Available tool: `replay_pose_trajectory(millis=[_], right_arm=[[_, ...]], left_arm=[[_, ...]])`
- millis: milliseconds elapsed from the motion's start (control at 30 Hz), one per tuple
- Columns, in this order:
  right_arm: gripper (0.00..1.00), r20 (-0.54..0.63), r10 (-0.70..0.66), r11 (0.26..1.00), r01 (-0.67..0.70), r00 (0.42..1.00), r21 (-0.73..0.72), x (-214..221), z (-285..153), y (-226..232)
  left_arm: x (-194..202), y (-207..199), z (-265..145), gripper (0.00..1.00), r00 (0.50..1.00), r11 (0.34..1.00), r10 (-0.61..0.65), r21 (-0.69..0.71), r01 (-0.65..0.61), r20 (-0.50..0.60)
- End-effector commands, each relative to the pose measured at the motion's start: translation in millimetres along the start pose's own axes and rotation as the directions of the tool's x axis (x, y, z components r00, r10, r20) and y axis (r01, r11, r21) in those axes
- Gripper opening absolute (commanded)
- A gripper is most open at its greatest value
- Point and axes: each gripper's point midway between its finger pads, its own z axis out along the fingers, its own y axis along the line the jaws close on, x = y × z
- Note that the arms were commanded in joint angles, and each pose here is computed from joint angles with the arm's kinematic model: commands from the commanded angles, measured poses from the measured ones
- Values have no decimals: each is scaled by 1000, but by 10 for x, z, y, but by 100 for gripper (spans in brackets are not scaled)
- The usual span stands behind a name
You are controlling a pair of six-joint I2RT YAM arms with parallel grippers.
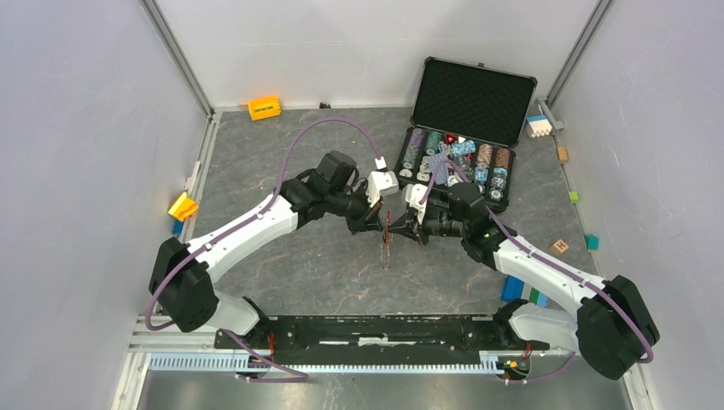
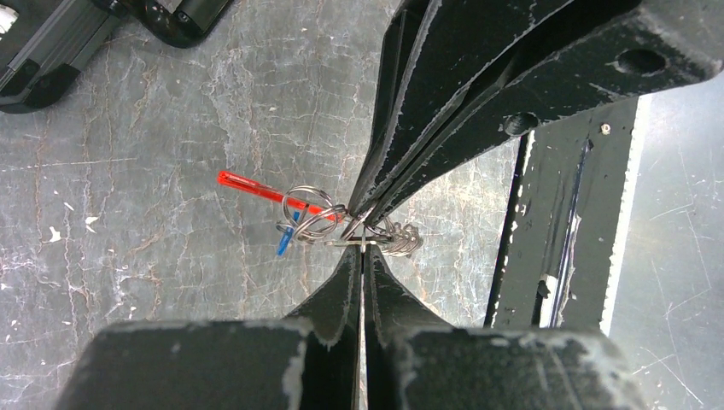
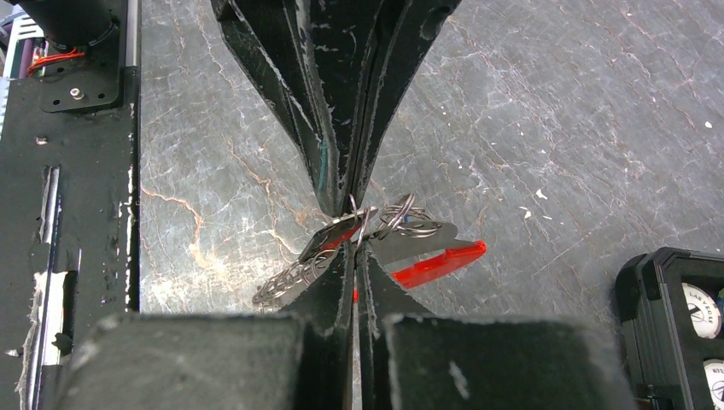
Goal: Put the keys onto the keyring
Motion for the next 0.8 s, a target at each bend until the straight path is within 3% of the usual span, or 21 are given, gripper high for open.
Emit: replay_pose_trajectory(millis=[0,767], right_arm=[[0,66,-62,998,63,996,-7,-267,12,-31],[0,75,-75,996,78,994,-35,-283,11,29]], left_arm=[[-190,19,-53,2,997,998,66,-13,-66,36],[-222,78,-43,2,998,998,58,-34,-57,33]])
